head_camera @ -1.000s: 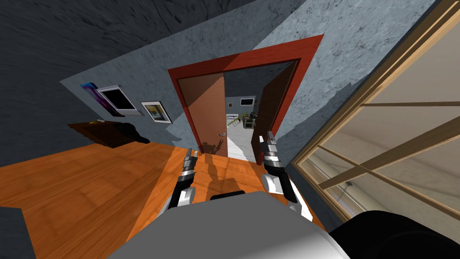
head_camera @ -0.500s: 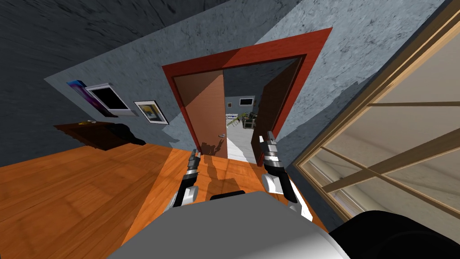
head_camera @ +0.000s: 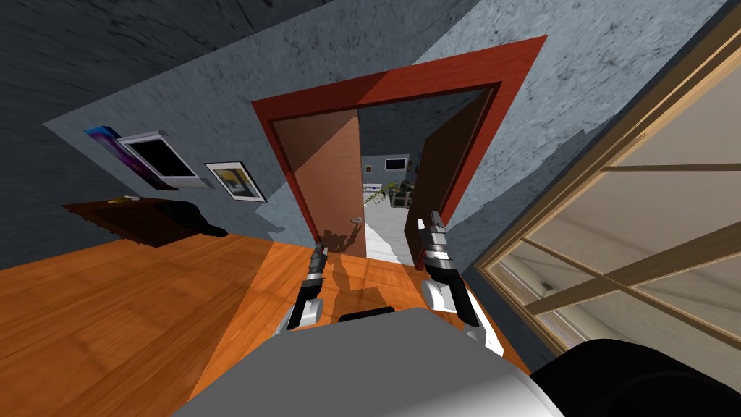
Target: Push the door open
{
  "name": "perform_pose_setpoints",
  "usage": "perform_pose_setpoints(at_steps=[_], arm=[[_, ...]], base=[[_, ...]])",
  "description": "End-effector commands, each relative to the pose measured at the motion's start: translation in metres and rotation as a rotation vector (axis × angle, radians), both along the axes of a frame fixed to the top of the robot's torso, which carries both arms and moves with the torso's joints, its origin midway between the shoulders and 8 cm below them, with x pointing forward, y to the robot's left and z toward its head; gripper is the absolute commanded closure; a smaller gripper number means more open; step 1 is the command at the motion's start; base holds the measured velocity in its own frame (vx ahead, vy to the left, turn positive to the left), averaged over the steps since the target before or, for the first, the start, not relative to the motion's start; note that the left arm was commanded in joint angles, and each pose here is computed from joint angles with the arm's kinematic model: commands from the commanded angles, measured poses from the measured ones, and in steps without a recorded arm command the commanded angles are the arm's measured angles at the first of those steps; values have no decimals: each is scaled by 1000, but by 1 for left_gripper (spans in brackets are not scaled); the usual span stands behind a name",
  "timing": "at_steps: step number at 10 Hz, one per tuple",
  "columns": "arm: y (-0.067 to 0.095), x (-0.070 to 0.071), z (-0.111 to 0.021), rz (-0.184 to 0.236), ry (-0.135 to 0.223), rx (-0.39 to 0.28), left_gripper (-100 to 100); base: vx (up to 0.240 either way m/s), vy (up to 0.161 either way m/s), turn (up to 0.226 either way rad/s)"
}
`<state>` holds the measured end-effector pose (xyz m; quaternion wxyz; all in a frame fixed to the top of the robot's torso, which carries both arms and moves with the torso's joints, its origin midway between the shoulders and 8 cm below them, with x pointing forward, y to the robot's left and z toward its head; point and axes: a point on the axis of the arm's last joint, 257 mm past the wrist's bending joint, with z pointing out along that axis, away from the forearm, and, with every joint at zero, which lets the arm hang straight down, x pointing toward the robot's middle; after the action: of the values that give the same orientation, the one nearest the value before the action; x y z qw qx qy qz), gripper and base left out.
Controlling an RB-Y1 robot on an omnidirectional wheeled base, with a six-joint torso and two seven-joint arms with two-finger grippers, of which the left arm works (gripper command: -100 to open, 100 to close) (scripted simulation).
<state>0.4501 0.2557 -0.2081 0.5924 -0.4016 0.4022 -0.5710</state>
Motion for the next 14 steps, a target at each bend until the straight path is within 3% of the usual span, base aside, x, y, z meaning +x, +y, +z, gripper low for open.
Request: perform_pose_setpoints(at_steps=[1, 11, 14], arm=[[-5, 5, -12, -11, 21, 0, -100], [-36, 25, -75, -68, 133, 2, -100], [-43, 28, -88, -81, 157, 3, -100]], base=[[108, 20, -40], [86, 17, -30], [91, 12, -24]])
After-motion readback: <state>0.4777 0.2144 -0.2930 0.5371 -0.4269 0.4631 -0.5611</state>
